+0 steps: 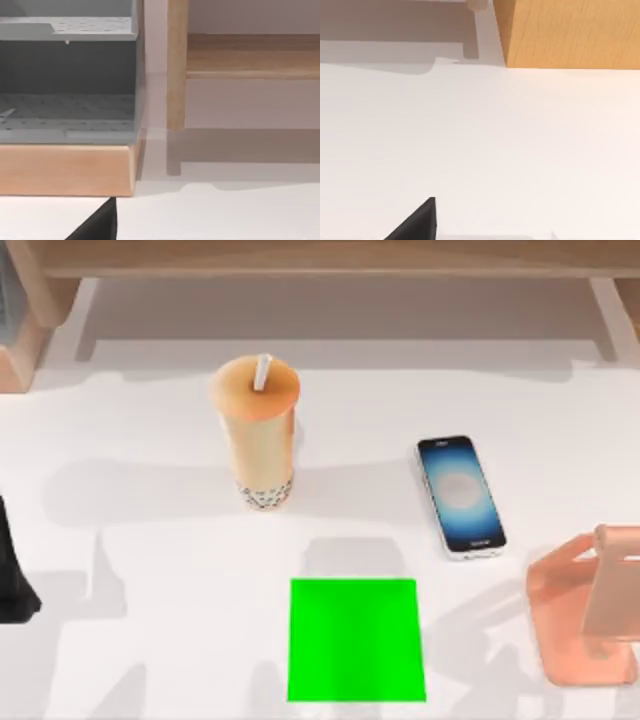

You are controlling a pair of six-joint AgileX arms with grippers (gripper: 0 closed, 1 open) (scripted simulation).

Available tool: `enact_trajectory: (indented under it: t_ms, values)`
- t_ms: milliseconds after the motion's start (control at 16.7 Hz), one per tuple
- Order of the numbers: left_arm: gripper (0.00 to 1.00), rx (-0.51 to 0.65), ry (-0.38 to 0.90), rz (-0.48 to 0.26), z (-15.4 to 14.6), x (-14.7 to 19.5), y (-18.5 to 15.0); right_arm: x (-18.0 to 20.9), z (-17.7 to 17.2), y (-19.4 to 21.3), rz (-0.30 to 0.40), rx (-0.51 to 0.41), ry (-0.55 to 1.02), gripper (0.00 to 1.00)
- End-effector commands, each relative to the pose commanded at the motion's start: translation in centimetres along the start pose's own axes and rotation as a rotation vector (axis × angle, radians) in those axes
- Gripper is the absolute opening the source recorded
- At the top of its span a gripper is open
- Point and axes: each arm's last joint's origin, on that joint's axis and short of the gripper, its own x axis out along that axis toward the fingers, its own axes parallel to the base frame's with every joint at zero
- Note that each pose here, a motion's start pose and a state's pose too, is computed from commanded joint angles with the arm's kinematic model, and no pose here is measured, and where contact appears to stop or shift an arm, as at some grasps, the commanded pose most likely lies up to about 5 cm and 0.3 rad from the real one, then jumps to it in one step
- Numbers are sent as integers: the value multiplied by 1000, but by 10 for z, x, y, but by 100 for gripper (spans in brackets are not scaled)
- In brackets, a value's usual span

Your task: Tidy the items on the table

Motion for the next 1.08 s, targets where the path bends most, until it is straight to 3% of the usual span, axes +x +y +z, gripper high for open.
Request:
enact_trajectory:
  t_ms: [360, 660, 1080]
  values:
    - [100, 0, 0, 0, 0, 0, 0, 39, 40, -24, -46, -10, 528, 100]
    - [100, 0, 0, 0, 0, 0, 0, 86, 56, -54, -31, 25, 905, 100]
    - [100, 0, 0, 0, 0, 0, 0, 128, 52, -83, 20, 81, 1196, 100]
